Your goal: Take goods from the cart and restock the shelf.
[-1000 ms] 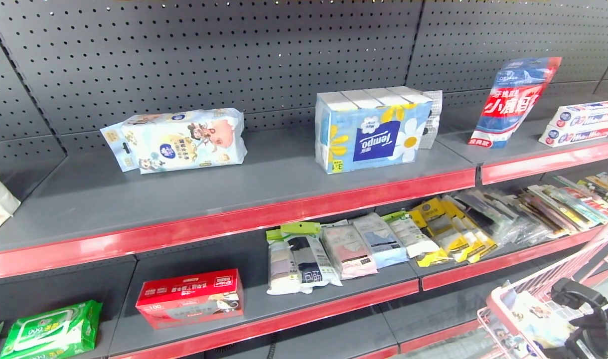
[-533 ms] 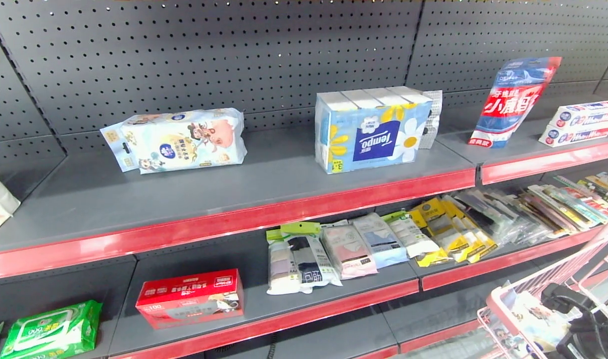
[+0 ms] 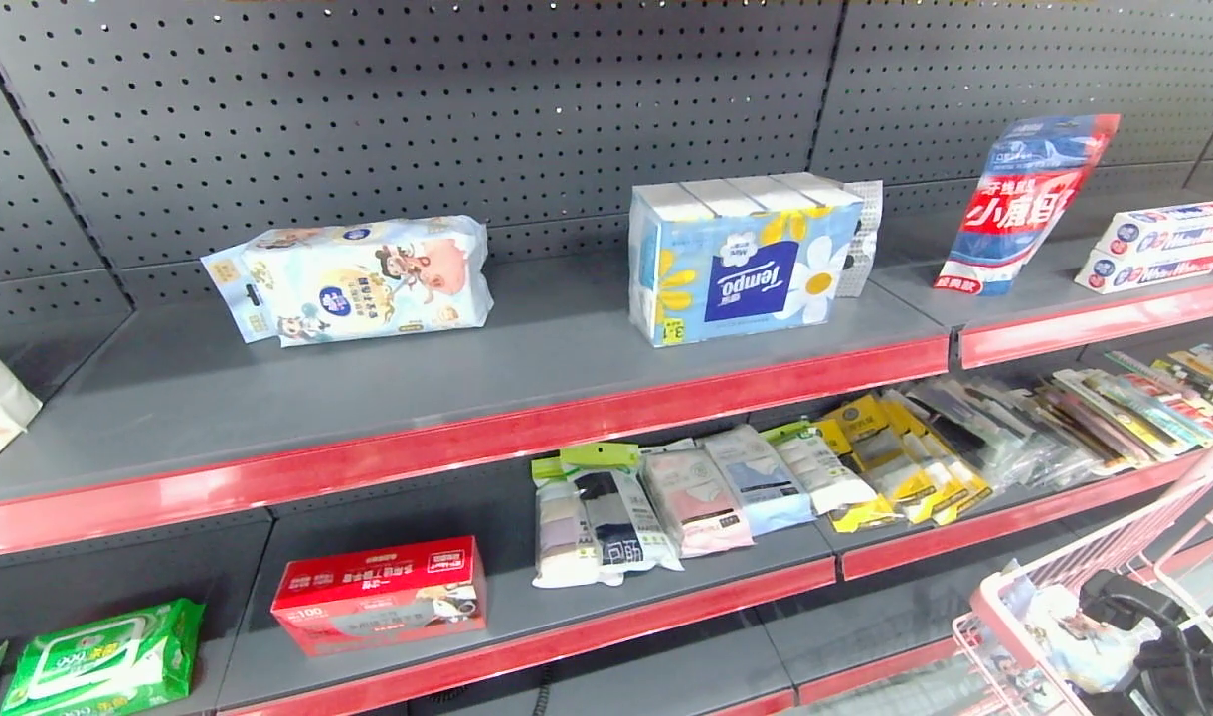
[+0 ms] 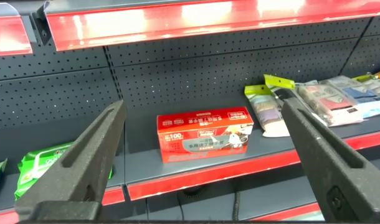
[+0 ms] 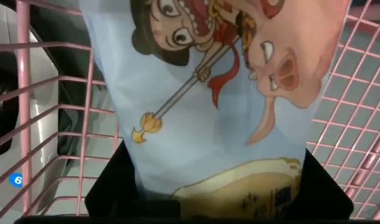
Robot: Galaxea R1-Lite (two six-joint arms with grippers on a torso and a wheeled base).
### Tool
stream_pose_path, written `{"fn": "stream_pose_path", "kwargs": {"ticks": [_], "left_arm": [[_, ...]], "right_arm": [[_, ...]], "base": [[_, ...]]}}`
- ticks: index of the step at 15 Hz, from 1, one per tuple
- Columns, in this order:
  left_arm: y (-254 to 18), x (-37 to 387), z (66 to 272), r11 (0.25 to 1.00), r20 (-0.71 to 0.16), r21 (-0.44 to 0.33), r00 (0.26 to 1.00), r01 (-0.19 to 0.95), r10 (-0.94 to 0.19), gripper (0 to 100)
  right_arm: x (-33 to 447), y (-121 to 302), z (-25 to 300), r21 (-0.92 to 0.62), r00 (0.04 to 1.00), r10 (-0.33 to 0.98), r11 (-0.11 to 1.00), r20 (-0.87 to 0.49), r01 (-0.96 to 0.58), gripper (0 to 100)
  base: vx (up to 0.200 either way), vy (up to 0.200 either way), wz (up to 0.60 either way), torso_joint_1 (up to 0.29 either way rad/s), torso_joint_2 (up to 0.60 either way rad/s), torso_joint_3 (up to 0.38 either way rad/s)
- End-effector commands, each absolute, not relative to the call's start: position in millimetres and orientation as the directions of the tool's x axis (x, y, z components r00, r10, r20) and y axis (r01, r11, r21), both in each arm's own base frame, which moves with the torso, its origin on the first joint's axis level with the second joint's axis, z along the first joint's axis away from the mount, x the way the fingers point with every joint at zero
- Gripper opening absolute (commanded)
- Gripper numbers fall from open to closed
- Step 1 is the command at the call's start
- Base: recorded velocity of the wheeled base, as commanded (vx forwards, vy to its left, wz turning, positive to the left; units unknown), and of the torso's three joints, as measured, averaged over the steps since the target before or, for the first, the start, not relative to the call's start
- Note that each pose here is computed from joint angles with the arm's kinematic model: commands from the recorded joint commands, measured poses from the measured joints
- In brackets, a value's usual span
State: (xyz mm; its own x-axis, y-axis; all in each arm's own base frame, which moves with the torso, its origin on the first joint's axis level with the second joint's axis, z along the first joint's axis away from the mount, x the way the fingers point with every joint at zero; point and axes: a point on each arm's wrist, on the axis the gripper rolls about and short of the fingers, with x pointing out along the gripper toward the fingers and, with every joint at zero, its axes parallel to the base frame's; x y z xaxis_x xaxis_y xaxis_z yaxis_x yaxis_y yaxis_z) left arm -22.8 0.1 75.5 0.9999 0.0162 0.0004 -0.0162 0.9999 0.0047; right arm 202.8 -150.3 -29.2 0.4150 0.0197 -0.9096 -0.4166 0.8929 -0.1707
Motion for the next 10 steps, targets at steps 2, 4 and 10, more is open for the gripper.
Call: {"fn": "stream_pose_path", "kwargs": {"ticks": [2,4,10], "left_arm": [[0.1,-22.8,75.5,1.0,0.0,0.005,1.0,-0.017,0.017,100],[0.1,-22.8,75.5,1.0,0.0,0.005,1.0,-0.017,0.017,100],[0.1,-22.8,75.5,1.0,0.0,0.005,1.0,-0.017,0.017,100]], "right_arm": [[181.9,-166.5,5.4,-0.273,0.487,-0.1,0.915,-0.868,-0.298,0],[163.9,-174.0,23.6,-0.329,0.514,-0.174,0.917,-0.84,-0.227,0],[152.5,-153.0,87.7,-0.425,0.662,-0.313,0.905,-0.681,-0.01,0]], "base": [[0.0,0.0,0.0,0.0,0.0,0.0],[0.0,0.0,0.0,0.0,0.0,0.0],[0.0,0.0,0.0,0.0,0.0,0.0]]}}
